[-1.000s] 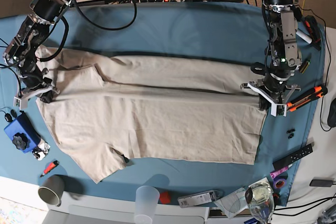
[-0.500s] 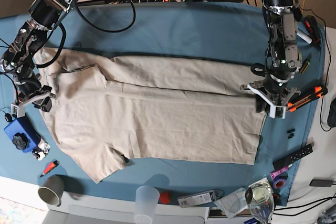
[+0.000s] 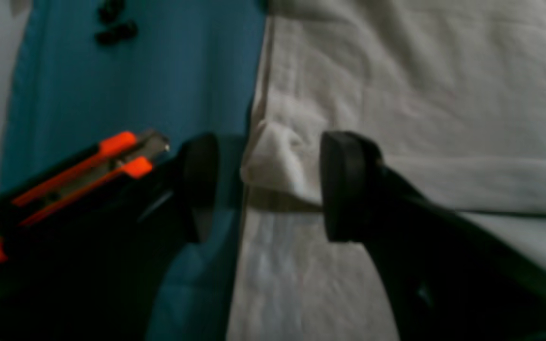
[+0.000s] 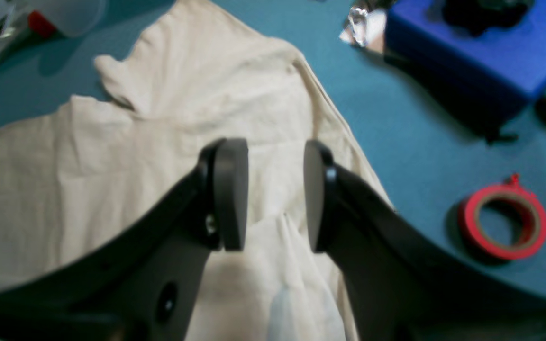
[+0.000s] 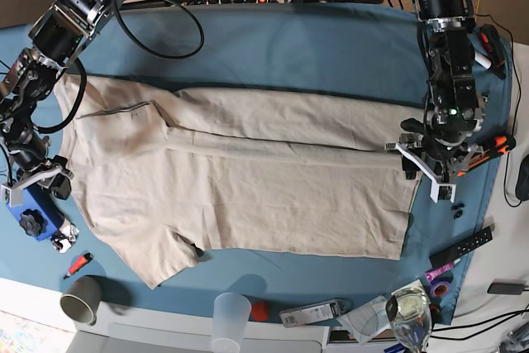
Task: Fold the T-shirt properly
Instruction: 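Open both grippers and raise them off the folded edge, then lower both grippers and grasp the folded edge again, then drag the shirt toward the arms with both grippers, then release, then move right gripper down to the sleeve on the shirt's unfolded side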
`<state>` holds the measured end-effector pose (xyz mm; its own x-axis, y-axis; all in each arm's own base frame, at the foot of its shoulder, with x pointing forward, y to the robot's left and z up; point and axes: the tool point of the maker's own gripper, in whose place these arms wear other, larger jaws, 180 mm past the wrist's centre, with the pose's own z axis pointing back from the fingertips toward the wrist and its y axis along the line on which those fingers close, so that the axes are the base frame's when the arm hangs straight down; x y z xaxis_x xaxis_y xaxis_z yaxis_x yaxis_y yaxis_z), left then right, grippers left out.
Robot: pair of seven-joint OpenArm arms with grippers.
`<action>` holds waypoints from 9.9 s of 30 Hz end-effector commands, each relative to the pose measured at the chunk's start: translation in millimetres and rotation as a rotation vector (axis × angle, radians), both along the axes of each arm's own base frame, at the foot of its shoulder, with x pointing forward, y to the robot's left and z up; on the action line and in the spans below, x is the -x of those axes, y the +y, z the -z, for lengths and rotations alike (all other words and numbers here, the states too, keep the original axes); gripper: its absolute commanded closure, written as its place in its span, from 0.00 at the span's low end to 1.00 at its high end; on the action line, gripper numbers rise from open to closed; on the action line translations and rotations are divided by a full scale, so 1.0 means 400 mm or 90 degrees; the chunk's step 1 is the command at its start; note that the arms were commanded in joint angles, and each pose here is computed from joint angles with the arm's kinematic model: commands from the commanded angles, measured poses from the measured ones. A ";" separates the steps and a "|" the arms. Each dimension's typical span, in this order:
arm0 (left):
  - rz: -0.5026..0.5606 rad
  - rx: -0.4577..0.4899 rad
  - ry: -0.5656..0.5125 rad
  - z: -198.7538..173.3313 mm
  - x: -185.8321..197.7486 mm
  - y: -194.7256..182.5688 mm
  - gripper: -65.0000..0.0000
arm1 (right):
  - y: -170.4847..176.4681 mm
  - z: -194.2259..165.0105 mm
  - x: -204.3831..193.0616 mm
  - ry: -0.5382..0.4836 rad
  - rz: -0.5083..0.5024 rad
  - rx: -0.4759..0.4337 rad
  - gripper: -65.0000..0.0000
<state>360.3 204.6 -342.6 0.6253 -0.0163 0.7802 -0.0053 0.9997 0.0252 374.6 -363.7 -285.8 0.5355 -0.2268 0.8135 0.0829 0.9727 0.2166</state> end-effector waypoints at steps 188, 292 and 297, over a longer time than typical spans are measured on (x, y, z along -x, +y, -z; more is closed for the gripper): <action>0.003 0.055 0.270 0.129 0.298 0.164 1.00 | -0.013 0.375 0.537 0.414 -0.023 -0.143 1.00; 0.044 0.006 0.004 -0.122 0.254 0.185 0.66 | -0.232 -0.166 0.075 0.035 -0.020 0.191 0.66; 0.045 0.010 0.004 -0.122 0.254 0.183 0.66 | -0.171 -0.165 -0.030 0.069 -0.042 0.267 0.66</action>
